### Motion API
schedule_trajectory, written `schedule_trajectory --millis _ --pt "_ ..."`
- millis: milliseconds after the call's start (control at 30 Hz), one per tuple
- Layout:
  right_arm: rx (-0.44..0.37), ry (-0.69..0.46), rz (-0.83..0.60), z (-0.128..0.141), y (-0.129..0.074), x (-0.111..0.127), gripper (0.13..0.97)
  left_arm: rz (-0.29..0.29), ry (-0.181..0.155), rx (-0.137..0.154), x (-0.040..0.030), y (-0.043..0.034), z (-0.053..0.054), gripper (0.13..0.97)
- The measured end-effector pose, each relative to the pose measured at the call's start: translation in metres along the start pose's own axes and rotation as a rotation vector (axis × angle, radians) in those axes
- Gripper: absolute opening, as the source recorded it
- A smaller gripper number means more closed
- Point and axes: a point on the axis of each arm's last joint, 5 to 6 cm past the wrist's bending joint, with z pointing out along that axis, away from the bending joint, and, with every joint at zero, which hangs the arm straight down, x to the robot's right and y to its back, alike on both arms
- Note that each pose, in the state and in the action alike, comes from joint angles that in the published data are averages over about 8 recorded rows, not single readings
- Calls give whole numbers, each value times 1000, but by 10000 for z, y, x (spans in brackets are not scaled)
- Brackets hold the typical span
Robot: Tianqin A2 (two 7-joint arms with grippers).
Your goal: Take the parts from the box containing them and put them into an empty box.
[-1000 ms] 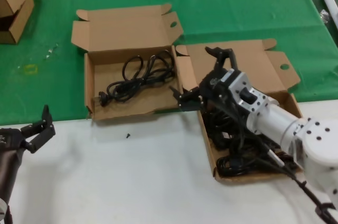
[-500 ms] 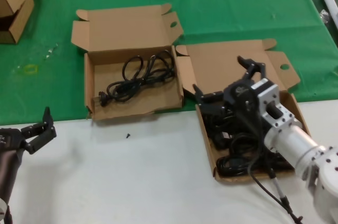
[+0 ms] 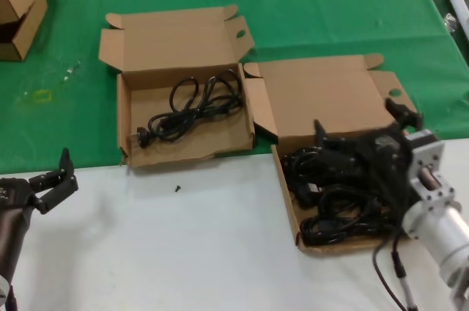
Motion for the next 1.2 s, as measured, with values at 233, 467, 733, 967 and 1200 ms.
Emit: schedule_trajectory --millis 233,467,733,967,1200 --pt "-6 46 34 -119 23 36 966 0 0 0 0 0 0 966" --pt "-6 48 35 -123 23 37 966 0 0 0 0 0 0 966" --pt "-6 48 35 -123 23 37 966 0 0 0 0 0 0 966" --pt "-6 48 35 -123 23 37 966 0 0 0 0 0 0 966" --pt "-6 48 35 -123 23 37 966 0 0 0 0 0 0 966"
